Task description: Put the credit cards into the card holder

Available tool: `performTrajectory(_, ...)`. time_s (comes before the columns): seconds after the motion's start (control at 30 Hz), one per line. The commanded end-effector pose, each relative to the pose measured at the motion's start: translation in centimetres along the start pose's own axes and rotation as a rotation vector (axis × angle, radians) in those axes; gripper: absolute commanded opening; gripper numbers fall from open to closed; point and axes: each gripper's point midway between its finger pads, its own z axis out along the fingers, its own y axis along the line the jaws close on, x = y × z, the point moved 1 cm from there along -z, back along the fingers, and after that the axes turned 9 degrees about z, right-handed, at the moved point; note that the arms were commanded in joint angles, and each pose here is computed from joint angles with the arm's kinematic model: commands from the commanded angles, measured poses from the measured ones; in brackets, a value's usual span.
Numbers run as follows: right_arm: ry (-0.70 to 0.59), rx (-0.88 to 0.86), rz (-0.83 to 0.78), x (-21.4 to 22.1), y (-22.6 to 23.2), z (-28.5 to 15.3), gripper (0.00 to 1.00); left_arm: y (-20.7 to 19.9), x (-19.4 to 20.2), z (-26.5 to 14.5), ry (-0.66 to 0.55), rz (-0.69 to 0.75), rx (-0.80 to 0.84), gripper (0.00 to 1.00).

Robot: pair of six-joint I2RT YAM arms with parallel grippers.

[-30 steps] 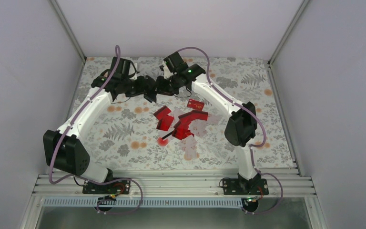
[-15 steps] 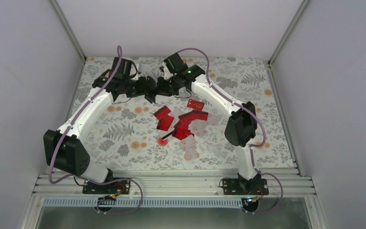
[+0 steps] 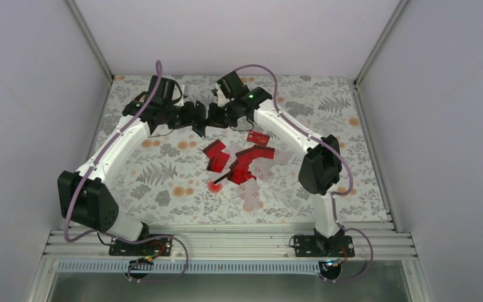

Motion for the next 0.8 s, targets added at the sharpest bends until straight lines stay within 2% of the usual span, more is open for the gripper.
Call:
performTrajectory(0.0,-0.014,0.116,0.018,0.4,-3.2,-0.2,0.04,-3.5,-2.2,-2.3,-0.103,0.07,0.118,0.02)
performTrajectory(0.43,0.007,0.209,0.083,2.4,-10.7,0.4,0.04,-3.7,-2.2,-2.8,-0.128,0.066,0.131,0.02)
performTrajectory(0.6,0.028,0.191,0.071,2.8,-11.6,-0.1,0.04,-3.7,-2.0,-2.5,-0.123,0.067,0.138,0.02)
performTrajectory(0.77,0.028,0.018,0.015,2.8,-10.2,-3.1,0.21,-3.7,-1.9,-2.6,-0.127,0.093,0.139,0.02)
